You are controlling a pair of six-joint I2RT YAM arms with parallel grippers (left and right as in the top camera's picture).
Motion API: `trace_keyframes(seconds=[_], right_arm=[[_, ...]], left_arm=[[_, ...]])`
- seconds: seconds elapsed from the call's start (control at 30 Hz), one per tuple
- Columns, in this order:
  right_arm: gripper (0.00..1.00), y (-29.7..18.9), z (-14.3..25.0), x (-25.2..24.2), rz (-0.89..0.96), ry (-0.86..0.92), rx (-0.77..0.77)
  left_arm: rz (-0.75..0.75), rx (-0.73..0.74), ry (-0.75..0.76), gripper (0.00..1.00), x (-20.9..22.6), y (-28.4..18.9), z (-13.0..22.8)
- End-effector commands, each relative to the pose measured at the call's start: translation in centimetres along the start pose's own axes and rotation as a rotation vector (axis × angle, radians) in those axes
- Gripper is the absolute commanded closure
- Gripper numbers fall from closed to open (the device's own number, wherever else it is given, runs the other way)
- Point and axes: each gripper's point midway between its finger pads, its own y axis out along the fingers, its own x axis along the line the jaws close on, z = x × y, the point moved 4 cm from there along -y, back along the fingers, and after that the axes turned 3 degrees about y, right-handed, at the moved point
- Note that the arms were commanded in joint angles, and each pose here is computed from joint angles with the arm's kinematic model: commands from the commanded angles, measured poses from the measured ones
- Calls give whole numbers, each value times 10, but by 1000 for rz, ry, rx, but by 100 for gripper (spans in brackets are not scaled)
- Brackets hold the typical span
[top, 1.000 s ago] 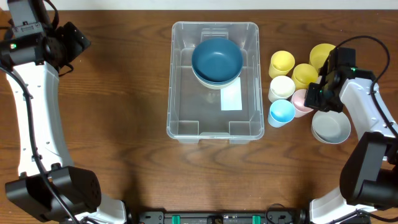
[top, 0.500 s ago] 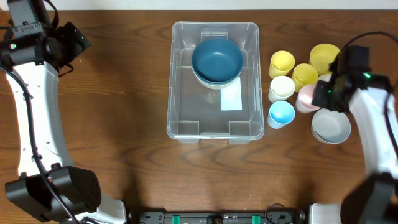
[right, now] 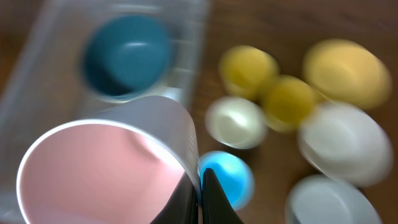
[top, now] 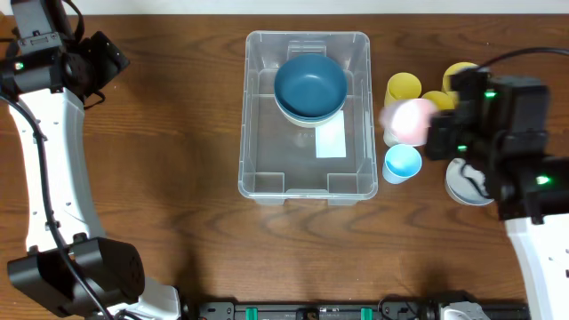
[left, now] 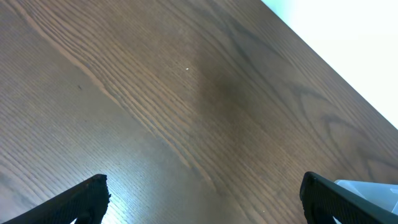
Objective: Pack container
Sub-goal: 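Carry the pink cup into the bin's front-left area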
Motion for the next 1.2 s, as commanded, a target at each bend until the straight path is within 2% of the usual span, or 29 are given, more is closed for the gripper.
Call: trace_keyframes(seconds=[0.0, 0.2, 0.4, 0.6, 0.93, 1.17], right_arm=[[99, -6, -8, 49, -153, -154, -34], [99, 18, -11, 103, -205, -261, -63], [99, 63, 8, 151, -265, -327, 58], [99, 95, 14, 183, -247, -385, 154], [99, 136, 48, 202, -197, -433, 361], [99, 151, 68, 207, -179, -436, 428]], left_arm=[[-11, -9, 6, 2, 2, -1, -3], [-12, -10, 6, 2, 2, -1, -3], [-12, -10, 6, 2, 2, -1, -3], [-12, -10, 6, 2, 2, -1, -3], [-12, -10, 6, 2, 2, -1, -3], [-12, -10, 6, 2, 2, -1, -3]])
